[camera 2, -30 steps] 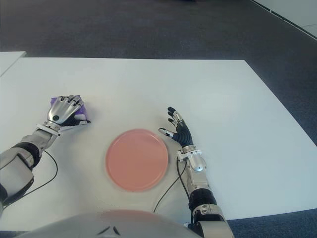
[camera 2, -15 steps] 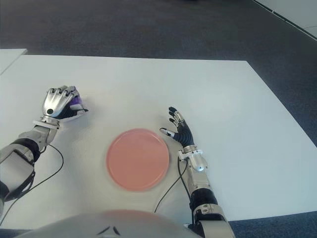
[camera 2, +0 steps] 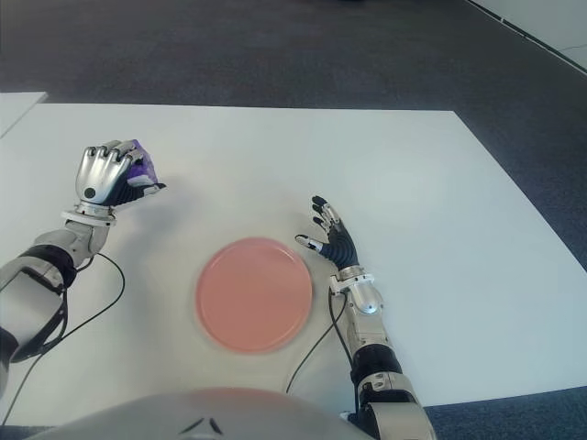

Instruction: Put the tissue paper into the plate.

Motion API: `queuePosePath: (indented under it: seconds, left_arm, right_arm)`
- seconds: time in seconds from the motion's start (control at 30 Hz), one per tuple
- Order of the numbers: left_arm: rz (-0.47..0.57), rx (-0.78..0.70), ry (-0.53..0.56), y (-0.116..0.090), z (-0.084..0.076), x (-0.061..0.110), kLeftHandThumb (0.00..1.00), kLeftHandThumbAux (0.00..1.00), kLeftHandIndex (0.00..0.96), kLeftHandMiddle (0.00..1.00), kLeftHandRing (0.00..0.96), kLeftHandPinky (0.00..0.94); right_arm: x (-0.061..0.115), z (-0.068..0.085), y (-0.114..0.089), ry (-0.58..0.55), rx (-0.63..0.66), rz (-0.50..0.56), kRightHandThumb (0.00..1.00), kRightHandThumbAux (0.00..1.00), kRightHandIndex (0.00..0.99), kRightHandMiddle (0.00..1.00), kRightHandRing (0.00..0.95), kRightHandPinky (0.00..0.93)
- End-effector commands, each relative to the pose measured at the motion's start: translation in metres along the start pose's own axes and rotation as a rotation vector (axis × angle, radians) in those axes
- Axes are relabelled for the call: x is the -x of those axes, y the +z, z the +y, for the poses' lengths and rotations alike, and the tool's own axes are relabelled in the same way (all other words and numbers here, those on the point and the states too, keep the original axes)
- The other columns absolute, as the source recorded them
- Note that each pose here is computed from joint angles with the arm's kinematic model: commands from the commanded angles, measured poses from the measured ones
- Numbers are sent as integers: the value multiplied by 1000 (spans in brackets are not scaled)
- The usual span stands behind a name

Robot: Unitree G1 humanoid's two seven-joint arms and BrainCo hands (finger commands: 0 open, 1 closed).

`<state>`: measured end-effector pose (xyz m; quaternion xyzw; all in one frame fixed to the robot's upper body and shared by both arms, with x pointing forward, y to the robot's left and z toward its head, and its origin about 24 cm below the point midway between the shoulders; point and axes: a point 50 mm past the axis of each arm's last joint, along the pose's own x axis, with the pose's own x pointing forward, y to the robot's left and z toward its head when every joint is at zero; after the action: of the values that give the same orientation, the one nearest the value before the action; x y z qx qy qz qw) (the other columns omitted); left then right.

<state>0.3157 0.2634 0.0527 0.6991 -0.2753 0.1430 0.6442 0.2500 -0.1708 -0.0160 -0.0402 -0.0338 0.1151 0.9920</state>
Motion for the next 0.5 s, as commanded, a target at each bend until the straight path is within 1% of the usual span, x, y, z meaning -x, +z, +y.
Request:
queuePosePath:
  seconds: [0.03,0.27,0.37,0.5]
  left_arm:
    - [-6,7,9,2,0,0,961,620,737,497,780,786]
    - [13,25,24,1,1,-1,958,619,739,498,794,782]
    - [13,35,42,0,3,-4,958,619,740,499,798,803]
    - [-6,52,110,1,10,-16,958,619,742,499,802,812]
  right_arm:
    - [40,11,-43,1,-46,225,0,752,22,0,0,0]
    - [40,11,-43,4,-40,224,0,767,24,0,0,0]
    - [39,11,-44,2,-41,226,0,776,24,0,0,0]
    - [39,11,-44,5,-41,220,0,786,24,0,0,0]
